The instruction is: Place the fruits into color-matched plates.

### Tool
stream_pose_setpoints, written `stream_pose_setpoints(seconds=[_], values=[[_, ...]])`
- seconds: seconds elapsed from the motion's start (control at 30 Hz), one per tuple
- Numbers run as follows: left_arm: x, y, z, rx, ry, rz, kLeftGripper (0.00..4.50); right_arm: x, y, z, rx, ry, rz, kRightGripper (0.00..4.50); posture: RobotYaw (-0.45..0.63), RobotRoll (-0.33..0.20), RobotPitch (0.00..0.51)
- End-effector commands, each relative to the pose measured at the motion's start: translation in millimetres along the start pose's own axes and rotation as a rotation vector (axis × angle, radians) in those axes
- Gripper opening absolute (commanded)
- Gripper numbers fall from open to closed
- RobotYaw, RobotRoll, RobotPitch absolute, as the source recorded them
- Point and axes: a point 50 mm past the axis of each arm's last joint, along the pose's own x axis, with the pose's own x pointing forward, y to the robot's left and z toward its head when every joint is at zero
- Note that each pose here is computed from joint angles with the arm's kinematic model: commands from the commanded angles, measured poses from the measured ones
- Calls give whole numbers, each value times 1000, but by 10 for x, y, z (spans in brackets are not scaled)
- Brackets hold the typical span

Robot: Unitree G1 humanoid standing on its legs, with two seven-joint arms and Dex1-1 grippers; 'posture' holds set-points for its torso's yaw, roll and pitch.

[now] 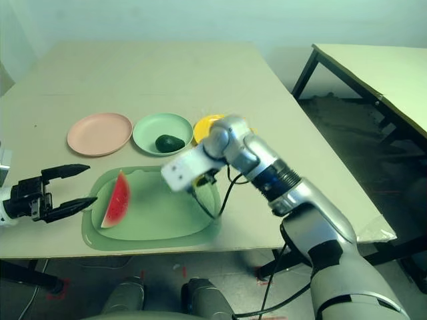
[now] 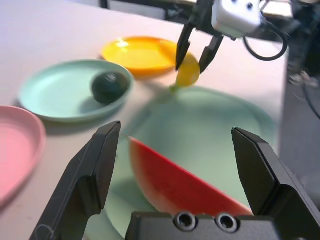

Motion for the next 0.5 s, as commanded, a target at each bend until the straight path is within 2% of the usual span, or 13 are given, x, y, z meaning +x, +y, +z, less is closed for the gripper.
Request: stream_pose_setpoints(seconds=[0.03,0.2,0.37,0.5], values=[[8,28,-19,-4,-8,39,4500,-24,-54,-263,103,44,-69,1645,61,0,92],[64,130,-13,47,0,132,4500,18,-91,-610,216,117,-183,1645,65,0,93],[93,194,-5,86,28,185,4500,81,-71,-806,292,176,-301,1645,73,0,97],[100,171,-11,89,41,178,4500,159,-24,-866,327,194,-343,1645,79,0,101]])
